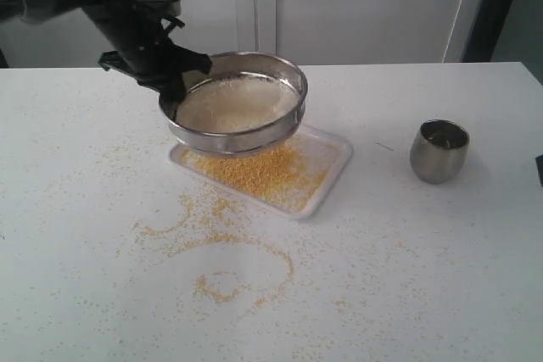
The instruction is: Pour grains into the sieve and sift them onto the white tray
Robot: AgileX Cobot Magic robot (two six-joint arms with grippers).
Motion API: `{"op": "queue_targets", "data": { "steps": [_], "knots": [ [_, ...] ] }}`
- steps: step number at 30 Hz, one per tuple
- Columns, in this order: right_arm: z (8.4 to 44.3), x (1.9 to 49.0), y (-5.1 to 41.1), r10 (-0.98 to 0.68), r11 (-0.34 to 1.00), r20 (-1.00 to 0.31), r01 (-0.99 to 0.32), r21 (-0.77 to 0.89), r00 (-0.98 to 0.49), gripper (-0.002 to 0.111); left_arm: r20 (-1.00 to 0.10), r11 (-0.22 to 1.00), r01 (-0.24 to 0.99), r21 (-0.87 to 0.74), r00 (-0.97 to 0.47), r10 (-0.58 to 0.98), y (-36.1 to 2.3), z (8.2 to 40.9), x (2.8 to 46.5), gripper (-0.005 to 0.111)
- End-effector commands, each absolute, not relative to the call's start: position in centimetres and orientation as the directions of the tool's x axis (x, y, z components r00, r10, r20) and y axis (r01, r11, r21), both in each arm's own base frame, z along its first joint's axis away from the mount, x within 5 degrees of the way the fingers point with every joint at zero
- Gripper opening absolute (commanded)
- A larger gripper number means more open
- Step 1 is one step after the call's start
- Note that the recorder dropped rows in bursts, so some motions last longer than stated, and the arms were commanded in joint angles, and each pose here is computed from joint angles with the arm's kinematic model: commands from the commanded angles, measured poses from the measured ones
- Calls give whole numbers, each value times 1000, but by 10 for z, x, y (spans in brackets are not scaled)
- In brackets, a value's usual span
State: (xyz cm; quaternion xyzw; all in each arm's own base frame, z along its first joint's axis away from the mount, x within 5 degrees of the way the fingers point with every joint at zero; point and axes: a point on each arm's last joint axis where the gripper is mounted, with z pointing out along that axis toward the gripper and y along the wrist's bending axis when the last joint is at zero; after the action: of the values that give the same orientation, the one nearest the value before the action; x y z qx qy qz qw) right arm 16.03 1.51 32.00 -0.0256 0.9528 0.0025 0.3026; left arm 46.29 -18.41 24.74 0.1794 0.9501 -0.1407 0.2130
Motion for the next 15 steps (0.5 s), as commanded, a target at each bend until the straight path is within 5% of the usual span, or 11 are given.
{"op": "queue_targets", "data": {
  "steps": [1, 3, 6, 9, 15],
  "knots": [
    [321, 160, 15, -52, 998, -584, -53, -16, -810, 0, -454, 760, 592, -268, -773, 442, -245, 238, 434, 0],
    [321, 160, 15, -52, 998, -584, -53, -16, -810, 0, -445, 780, 610, -138, -742, 501, -240, 243, 433, 0],
    [321, 160, 15, -52, 998, -584, -53, -16, -810, 0, -445, 912, 409, 22, -813, 375, -195, 261, 449, 0],
    [321, 160, 15, -52, 998, -582, -53, -16, -811, 0, -457, 946, 302, -119, -863, 218, -167, 269, 458, 0],
    [321, 160, 15, -52, 998, -584, -53, -16, -810, 0, -506, 783, 554, -283, -780, 369, -225, 251, 446, 0]
  ]
}}
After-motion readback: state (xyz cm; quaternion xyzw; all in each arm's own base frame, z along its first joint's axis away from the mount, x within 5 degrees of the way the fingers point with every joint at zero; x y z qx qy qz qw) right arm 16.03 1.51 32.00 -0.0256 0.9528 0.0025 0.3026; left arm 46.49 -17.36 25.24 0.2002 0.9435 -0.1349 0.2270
